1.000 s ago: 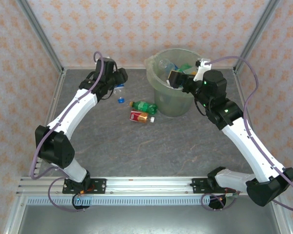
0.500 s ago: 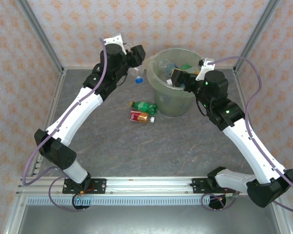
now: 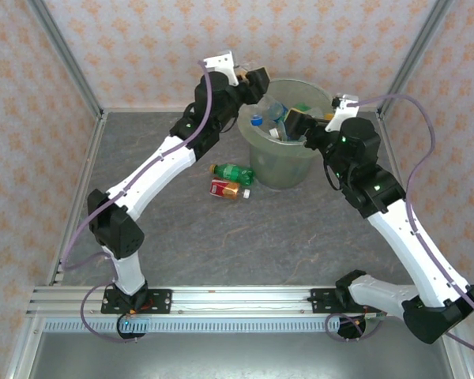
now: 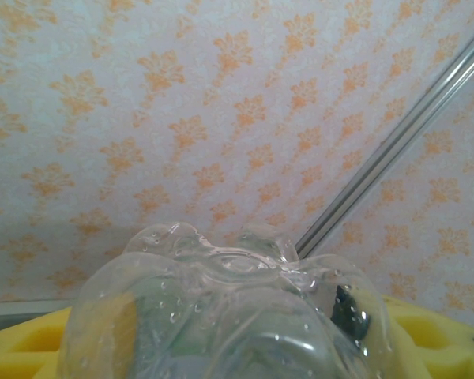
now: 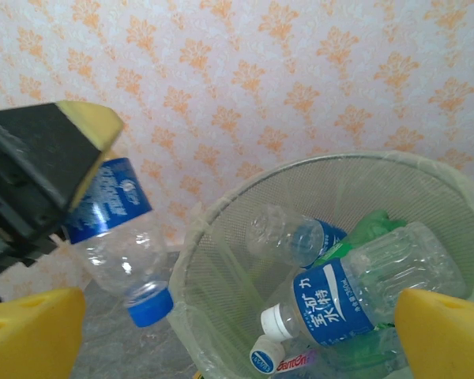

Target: Put the plastic bottles in the bin

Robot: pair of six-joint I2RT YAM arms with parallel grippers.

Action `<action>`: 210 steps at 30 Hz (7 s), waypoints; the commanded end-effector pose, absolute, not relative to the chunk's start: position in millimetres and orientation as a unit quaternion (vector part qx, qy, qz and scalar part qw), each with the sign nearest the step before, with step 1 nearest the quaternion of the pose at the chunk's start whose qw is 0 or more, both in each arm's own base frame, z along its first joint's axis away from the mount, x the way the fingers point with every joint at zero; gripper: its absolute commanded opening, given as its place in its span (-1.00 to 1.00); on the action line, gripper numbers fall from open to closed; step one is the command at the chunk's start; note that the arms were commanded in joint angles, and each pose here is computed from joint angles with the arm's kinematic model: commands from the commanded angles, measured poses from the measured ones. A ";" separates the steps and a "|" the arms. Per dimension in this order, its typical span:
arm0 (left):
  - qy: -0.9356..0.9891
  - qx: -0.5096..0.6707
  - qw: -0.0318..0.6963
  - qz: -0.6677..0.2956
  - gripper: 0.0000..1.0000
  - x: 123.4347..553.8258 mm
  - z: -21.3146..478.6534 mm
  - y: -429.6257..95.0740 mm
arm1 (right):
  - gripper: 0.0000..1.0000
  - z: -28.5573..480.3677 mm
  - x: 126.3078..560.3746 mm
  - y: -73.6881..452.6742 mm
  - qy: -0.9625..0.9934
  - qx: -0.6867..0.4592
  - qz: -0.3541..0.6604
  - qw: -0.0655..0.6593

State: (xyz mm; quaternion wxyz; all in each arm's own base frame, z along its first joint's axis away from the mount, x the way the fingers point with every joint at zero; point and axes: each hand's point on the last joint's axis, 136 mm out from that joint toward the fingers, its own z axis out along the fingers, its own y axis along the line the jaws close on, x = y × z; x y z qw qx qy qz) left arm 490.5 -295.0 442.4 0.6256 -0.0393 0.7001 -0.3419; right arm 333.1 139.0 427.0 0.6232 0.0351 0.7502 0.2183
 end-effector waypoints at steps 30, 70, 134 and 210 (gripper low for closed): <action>0.551 -0.080 0.724 -0.408 -0.14 535.7 440.6 -348.3 | 0.99 424.2 320.4 120.5 0.752 0.044 0.182 0.632; 0.593 -0.041 0.716 -0.366 0.98 508.1 474.4 -340.3 | 0.99 416.3 324.8 125.2 0.756 0.039 0.184 0.626; 0.692 -0.168 0.656 -0.250 0.98 363.6 401.8 -169.9 | -0.26 352.5 533.6 124.7 0.814 0.124 0.140 0.551; 0.819 -0.458 0.212 -0.274 0.66 389.9 54.8 -197.3 | 0.99 411.5 369.0 107.4 0.757 0.021 0.199 0.622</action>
